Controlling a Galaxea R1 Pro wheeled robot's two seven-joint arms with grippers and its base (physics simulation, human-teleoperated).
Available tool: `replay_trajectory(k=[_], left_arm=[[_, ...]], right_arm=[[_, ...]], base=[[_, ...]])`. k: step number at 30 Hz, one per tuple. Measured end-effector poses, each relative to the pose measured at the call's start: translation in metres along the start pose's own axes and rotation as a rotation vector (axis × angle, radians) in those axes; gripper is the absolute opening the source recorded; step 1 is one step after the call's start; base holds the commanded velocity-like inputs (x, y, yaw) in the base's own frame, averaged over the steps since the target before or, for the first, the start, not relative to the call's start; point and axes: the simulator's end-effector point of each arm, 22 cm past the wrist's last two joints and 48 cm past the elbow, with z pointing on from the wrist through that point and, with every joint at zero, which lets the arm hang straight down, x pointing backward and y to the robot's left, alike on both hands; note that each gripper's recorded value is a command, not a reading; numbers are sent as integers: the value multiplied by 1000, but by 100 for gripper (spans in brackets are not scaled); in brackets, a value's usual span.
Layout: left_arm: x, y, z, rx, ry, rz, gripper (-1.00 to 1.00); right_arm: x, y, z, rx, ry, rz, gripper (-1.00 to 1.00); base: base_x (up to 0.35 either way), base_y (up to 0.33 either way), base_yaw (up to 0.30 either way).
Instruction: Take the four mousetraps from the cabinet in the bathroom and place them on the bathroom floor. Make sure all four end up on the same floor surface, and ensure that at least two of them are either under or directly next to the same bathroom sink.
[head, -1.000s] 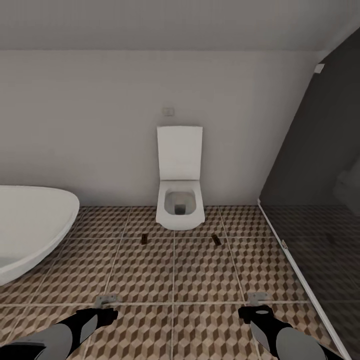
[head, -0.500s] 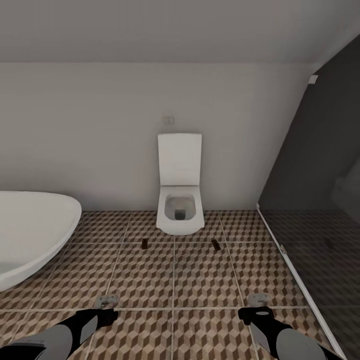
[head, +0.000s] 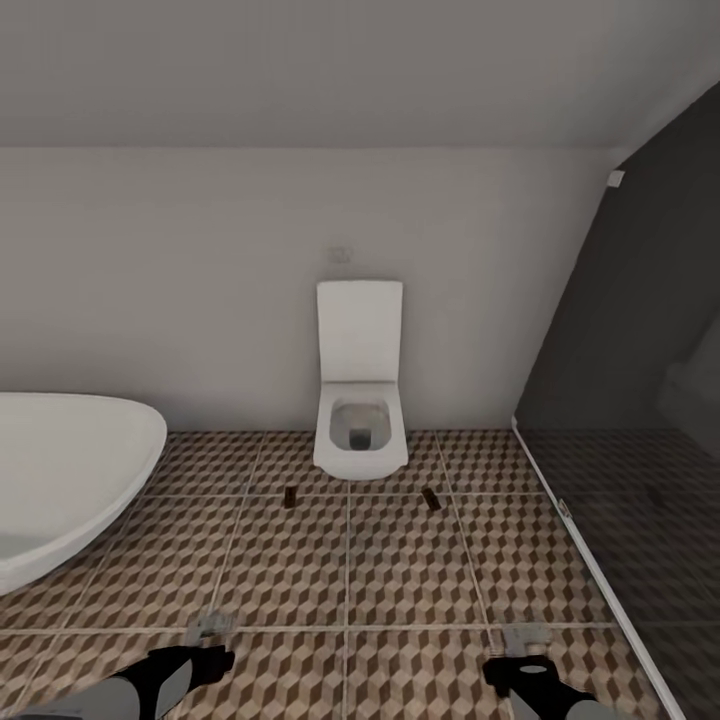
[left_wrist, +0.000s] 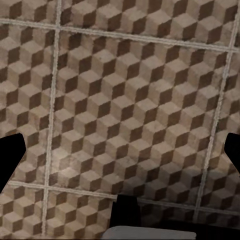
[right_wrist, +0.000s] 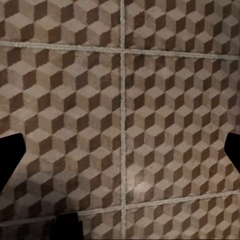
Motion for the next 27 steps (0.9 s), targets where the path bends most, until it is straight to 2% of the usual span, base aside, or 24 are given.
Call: replay_trajectory(k=[5,15,21,27], left_arm=[[13,1,-8,-1,15,1,100],[51,1,-10,1,55,5,100],[75,-5,-11,10,79,8,100],[86,-9,-13,15,90,7,100]], right_arm=[[15,0,-9,-3,19,-6,100],[46,3,-14,-13,50,-14,100],[79,7,-19,-22,90,-24,100],[98,10,-24,-29,112,-29,100]], base=[[0,0,0],[0,0,0],[0,0,0],[0,0,0]])
